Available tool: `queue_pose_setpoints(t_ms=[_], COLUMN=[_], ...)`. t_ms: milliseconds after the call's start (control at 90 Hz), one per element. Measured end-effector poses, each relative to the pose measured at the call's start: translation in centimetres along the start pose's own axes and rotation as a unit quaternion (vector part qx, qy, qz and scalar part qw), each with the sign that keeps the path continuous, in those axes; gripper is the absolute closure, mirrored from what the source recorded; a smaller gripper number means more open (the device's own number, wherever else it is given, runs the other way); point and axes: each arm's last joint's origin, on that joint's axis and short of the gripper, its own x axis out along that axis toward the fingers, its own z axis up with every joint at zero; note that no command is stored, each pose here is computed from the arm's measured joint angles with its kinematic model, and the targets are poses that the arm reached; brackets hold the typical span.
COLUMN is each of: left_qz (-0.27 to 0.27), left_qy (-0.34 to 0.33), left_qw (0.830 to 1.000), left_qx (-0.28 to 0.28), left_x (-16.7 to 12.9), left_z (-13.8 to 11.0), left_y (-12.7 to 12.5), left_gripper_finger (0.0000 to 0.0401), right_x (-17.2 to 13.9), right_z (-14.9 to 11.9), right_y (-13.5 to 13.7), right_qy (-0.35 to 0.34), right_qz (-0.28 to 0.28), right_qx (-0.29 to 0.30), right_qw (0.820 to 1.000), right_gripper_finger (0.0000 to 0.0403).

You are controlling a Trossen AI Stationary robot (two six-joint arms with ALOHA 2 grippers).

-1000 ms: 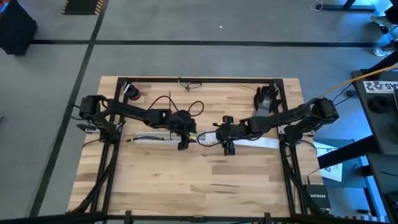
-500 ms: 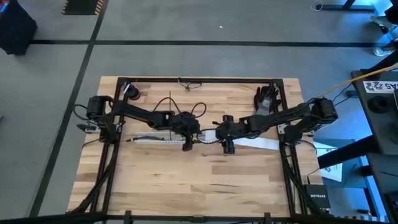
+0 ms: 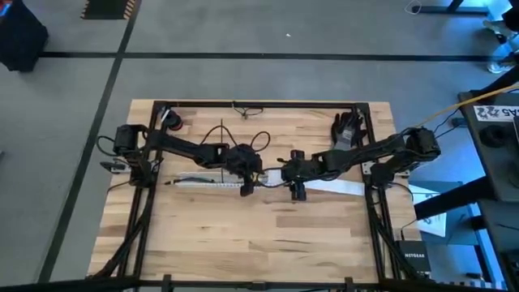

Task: Ziptie cables
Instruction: Close the cable duct

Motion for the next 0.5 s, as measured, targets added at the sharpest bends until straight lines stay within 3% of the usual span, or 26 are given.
queue_pose_setpoints(t_ms=[122,278,500], left_qz=[0.000,-0.002,-0.005], left_qy=[0.000,0.007,0.002], left_qw=[1.000,0.999,1.000], left_qx=[0.002,-0.045,-0.002], left_x=[0.04,0.07,0.01], left_z=[-0.10,-0.25,-0.01], left_y=[-0.15,-0.43,-0.15], left_gripper_finger=[0.0177,0.0177,0.0177], right_x=[0.00,0.00,-0.01], right_z=[0.01,0.09,0.09], right_y=[0.00,-0.03,-0.07], right_qy=[-0.001,-0.005,-0.005], right_qz=[0.000,-0.005,-0.011], right_qx=[0.001,0.002,0.019], right_qw=[1.000,1.000,1.000], right_gripper_finger=[0.0178,0.0178,0.0178])
